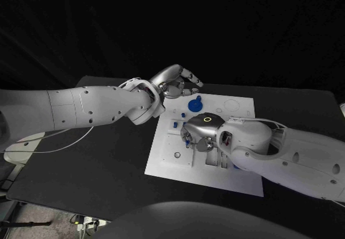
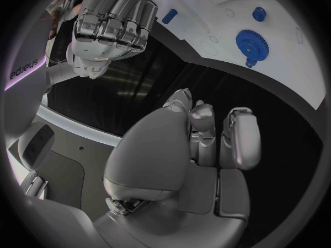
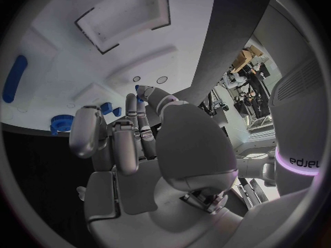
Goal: Assemble the parts on the task board
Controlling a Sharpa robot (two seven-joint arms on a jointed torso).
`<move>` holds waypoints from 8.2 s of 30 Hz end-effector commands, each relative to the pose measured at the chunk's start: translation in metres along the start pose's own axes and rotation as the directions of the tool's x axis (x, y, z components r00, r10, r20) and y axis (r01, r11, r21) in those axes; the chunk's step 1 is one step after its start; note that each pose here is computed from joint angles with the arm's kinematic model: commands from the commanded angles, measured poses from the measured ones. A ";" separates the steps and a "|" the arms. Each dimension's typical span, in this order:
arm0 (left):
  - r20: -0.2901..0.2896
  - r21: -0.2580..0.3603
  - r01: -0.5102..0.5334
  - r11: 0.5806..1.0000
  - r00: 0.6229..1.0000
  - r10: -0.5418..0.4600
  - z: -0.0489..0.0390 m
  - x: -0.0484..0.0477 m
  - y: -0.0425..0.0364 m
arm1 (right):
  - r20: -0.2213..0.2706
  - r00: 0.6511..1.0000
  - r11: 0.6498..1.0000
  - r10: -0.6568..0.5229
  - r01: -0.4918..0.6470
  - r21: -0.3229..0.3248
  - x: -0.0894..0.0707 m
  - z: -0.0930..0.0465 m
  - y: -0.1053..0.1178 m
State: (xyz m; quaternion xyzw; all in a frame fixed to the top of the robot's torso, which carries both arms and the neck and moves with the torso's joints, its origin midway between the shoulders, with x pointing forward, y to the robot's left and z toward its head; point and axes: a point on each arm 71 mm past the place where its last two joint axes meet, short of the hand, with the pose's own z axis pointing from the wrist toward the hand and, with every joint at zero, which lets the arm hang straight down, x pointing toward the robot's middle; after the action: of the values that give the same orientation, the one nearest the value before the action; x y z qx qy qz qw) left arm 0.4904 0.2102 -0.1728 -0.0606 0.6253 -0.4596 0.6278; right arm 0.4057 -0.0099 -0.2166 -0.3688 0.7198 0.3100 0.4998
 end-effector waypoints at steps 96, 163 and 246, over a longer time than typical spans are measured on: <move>-0.044 -0.018 0.012 1.000 0.999 -0.013 0.0037 0.0069 0.0010 | -0.001 0.999 0.999 0.037 -0.037 0.017 0.017 0.001 0.000; -0.058 -0.014 0.023 1.000 0.998 -0.024 -0.0057 0.0163 0.0110 | 0.272 0.955 0.947 0.120 -0.193 0.258 0.002 -0.148 -0.125; -0.100 -0.061 0.038 0.997 0.994 -0.044 -0.0092 0.0287 0.0195 | 0.180 0.959 0.935 0.218 -0.258 0.242 0.025 -0.077 -0.113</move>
State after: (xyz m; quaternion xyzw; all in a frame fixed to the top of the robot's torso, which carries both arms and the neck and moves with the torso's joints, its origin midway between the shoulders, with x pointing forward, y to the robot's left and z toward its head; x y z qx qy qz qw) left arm 0.4871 0.2091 -0.2076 -0.0710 0.6645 -0.4533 0.5898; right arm 0.4564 -0.1378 -0.2289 -0.1919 0.7564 0.2950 0.5514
